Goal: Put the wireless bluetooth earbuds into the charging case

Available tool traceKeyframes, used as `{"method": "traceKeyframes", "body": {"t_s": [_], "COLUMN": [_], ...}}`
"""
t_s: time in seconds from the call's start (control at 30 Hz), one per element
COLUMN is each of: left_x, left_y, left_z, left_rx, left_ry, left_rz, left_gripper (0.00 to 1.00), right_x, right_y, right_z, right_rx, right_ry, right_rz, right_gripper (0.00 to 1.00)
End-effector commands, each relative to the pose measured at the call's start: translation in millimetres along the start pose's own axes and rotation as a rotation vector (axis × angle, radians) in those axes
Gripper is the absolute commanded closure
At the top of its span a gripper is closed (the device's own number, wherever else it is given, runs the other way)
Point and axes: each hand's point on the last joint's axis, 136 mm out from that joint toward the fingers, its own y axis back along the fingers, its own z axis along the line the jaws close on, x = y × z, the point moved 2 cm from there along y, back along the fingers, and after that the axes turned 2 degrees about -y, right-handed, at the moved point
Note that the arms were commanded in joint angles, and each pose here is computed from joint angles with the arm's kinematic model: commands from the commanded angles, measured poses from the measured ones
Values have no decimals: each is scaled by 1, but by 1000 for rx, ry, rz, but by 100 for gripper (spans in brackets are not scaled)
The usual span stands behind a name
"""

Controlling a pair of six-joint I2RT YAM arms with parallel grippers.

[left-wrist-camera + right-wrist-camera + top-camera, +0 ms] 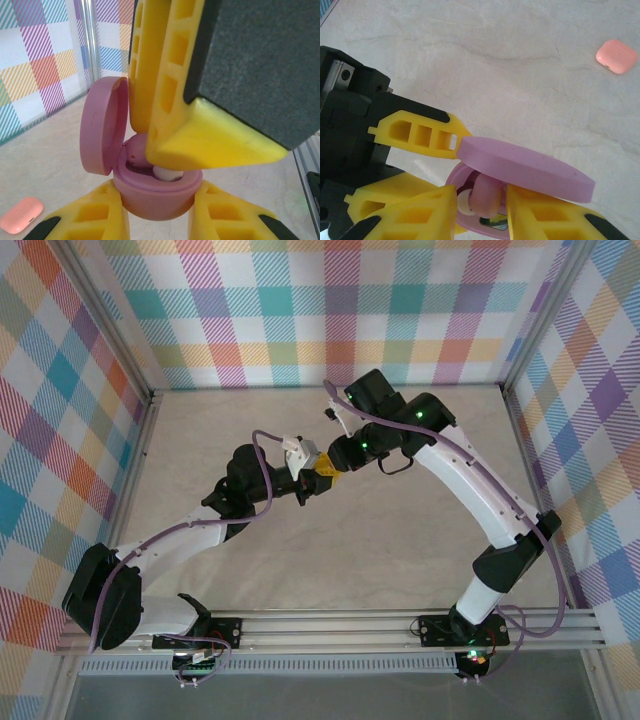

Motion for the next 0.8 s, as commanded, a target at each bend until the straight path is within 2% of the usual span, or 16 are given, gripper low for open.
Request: {"method": "traceKeyframes", "body": {"t_s": [0.0,0.17,0.27,0.5,0.77], "left_x": [-13,-12,-12,-10,-14], "left_y": [1,0,0,1,5], "left_z": [-11,-10,-10,-10,-18], "left_rx": [35,35,35,33,68], "left_ry": [-28,-27,-26,-27,-42], "left_rz": [-38,-36,-35,-36,-50], "left_gripper": [88,88,88,88,88], "right_x": [3,3,-1,-19,-26], "right_y": [1,0,7,45,50], "right_z": [2,4,5,7,-41], "right_rx": [4,13,11,-9,-1], "right_ry": [30,44,35,-18,-208], "right_rz": [23,35,18,-143,-167], "right_gripper": [68,68,65,64,63]}}
